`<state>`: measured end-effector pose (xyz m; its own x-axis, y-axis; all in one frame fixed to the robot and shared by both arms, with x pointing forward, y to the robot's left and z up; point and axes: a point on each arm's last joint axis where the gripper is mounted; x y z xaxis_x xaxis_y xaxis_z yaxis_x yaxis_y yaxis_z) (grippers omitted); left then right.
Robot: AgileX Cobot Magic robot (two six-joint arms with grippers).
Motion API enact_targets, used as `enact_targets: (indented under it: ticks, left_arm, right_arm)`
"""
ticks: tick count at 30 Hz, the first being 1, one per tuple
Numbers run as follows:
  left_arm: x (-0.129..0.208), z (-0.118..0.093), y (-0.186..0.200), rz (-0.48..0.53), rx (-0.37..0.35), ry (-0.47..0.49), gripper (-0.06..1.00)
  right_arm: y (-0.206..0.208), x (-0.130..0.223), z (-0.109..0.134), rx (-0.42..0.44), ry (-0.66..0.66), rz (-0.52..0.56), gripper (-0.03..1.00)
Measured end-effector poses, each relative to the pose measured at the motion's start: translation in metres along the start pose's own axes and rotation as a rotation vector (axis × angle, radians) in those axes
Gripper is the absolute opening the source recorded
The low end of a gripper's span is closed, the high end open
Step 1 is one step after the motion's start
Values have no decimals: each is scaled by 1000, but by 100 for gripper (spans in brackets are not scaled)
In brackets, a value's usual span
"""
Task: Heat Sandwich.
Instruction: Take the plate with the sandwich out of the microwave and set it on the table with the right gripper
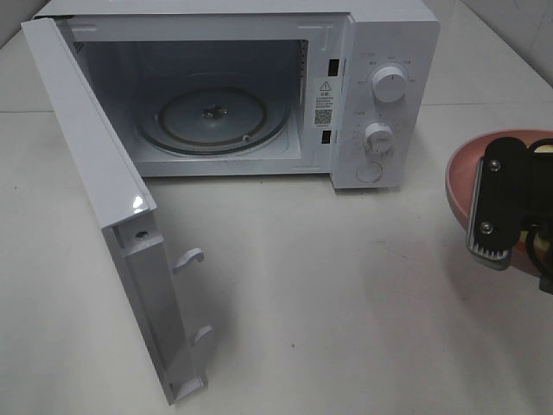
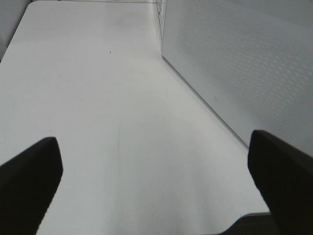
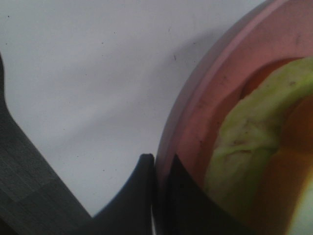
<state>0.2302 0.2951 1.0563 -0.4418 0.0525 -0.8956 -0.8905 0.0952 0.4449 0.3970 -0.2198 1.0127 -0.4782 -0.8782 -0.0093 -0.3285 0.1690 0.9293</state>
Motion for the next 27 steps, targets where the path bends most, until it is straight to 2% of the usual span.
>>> enact_targets:
  ticks: [5, 11, 15, 25, 27]
  left_arm:
    - [0, 0, 0, 0, 0, 0, 97]
    - [0, 0, 0, 0, 0, 0, 97]
    - [0, 0, 0, 0, 0, 0, 97]
    - [0, 0, 0, 0, 0, 0, 97]
    - [0, 0, 0, 0, 0, 0, 97]
  right_arm:
    - [0, 1, 0, -2, -144, 12, 3]
    - [0, 2, -3, 32, -221, 18, 3]
    - [-5, 6, -14, 55, -325, 20, 3]
    - [-25, 9, -31, 53, -428, 56, 3]
    - [-34, 10, -37, 47, -488, 71, 3]
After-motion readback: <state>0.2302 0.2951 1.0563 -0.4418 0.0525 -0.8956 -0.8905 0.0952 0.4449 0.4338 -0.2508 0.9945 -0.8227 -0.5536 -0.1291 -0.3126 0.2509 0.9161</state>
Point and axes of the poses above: a point on each arm's last joint axis where the gripper is mounted, y pointing back along that axis away from the gripper, z along the wrist's bending axis when the last joint is at zero, x = y × z, and after that the axes turned 5 degrees about -y, right-handed
